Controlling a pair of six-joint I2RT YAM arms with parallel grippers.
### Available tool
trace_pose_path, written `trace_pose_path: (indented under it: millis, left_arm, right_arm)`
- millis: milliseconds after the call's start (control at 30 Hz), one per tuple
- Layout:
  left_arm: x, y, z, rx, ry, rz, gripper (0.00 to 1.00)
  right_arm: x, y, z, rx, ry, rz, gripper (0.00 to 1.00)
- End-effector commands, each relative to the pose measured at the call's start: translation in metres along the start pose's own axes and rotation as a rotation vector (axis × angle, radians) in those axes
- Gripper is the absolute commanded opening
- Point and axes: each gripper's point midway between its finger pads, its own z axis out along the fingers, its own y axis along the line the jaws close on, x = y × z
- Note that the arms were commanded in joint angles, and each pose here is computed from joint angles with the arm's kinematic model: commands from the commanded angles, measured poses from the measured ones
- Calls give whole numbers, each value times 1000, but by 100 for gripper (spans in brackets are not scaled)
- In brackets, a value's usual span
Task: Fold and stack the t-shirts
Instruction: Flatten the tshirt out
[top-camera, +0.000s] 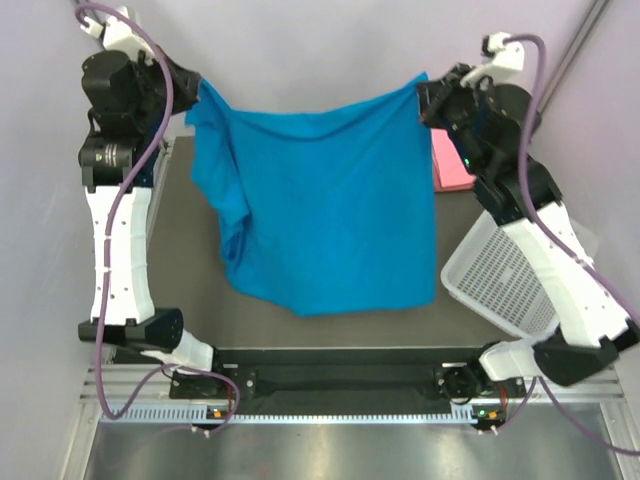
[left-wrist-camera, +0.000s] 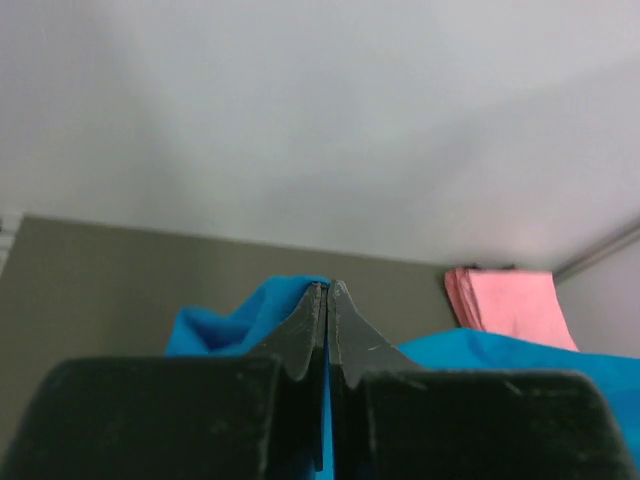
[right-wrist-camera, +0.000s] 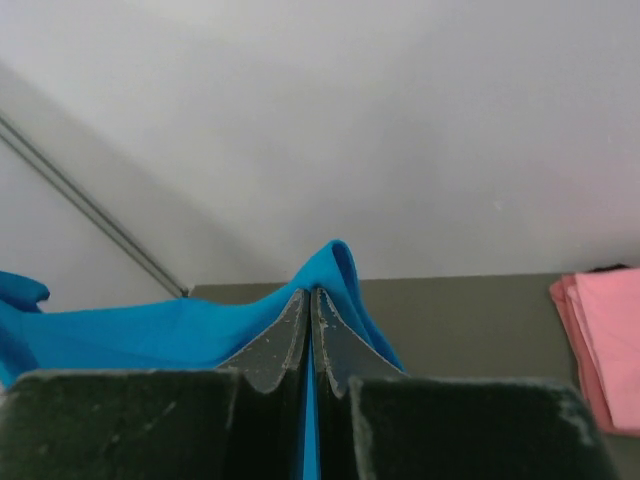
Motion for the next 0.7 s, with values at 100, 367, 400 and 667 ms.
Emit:
trace_pose_path:
  millis: [100, 367, 400, 667]
  left_arm:
    - [-123, -40, -43, 75, -404, 5, 0]
    - [-119, -64, -115, 167, -415, -18, 0]
    - [-105, -55, -113, 141, -388, -11, 0]
    - [-104, -87, -220, 275, -460, -10, 0]
  right_arm:
    - [-96, 35, 8, -64, -224, 41, 0]
    - [-100, 31, -64, -152, -212, 94, 0]
    - [-102, 29, -75, -162, -225, 107, 0]
    - [-86, 24, -168, -326, -215, 235, 0]
